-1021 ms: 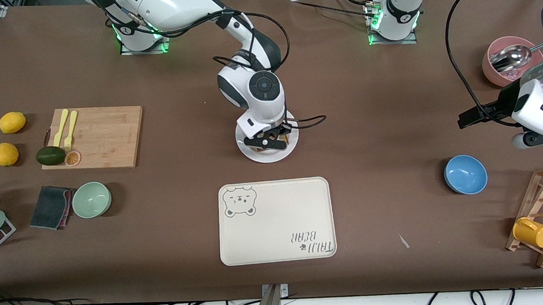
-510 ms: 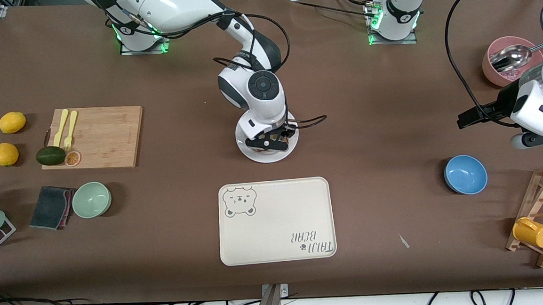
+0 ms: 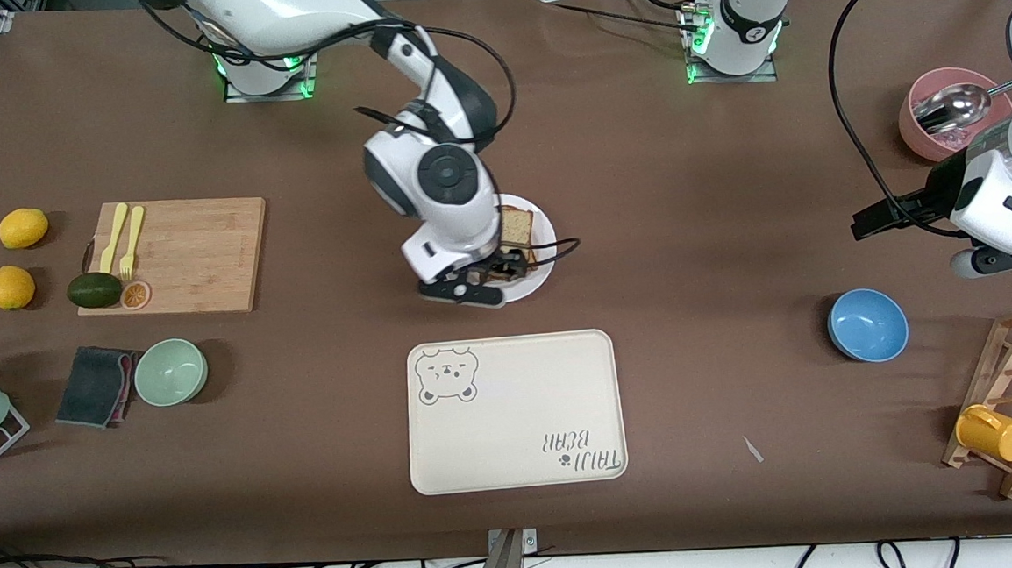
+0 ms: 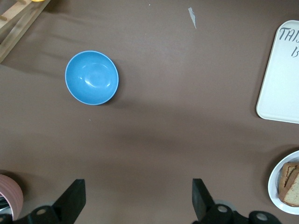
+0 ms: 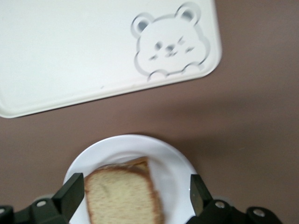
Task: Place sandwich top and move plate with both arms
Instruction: 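Open the right gripper and withdraw it to rest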
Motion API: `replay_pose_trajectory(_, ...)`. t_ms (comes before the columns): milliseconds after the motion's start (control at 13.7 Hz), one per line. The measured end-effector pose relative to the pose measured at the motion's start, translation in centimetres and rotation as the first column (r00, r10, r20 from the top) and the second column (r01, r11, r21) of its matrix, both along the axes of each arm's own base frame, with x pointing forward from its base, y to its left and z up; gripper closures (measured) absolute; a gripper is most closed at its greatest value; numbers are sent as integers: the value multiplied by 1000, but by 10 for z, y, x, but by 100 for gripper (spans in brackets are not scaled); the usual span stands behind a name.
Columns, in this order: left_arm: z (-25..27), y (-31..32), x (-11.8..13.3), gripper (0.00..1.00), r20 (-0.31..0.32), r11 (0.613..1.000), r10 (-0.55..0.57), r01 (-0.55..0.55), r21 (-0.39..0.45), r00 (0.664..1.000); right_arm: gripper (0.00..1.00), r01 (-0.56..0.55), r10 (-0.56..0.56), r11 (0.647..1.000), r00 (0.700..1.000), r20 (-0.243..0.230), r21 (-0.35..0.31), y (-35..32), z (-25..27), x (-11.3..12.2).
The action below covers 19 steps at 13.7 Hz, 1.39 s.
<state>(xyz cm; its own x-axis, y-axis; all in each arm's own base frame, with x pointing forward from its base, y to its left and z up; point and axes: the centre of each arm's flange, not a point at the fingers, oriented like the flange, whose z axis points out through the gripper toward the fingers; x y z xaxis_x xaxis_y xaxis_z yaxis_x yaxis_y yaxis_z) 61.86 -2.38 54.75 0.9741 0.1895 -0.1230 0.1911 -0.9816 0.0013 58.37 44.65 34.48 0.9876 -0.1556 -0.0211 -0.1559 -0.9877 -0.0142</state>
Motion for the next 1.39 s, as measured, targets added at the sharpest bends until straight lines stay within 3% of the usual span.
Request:
replay_pose_trajectory(219, 0, -1, 0, 0, -4, 1000, -2, 2, 0, 1000, 0, -93, 93, 996, 995, -33, 2, -94, 52, 42)
replay_pose_trajectory(510, -13, -6, 2, 0, -31, 1000, 1, -1, -3, 1000, 0, -177, 176, 984, 981, -75, 2, -199, 86, 73)
replay_pose_trajectory(875, -53, -7, 15, 0, -100, 989, 40, -53, -141, 994, 0, -258, 258, 966, 956, -138, 17, -336, 102, 93)
replay_pose_trajectory(1021, -70, 5, 21, 0, -129, 972, 63, -90, -217, 990, 0, -244, 244, 970, 959, -145, 20, -378, 113, 93)
replay_pose_trajectory(1167, -85, 26, 26, 0, -140, 947, 57, -98, -307, 989, 0, -215, 214, 977, 970, -120, -1, -399, 137, 86)
replay_pose_trajectory(1385, -110, 60, 30, 0, -139, 883, 33, -94, -460, 990, 0, -195, 193, 981, 973, -123, -8, -413, 166, 52)
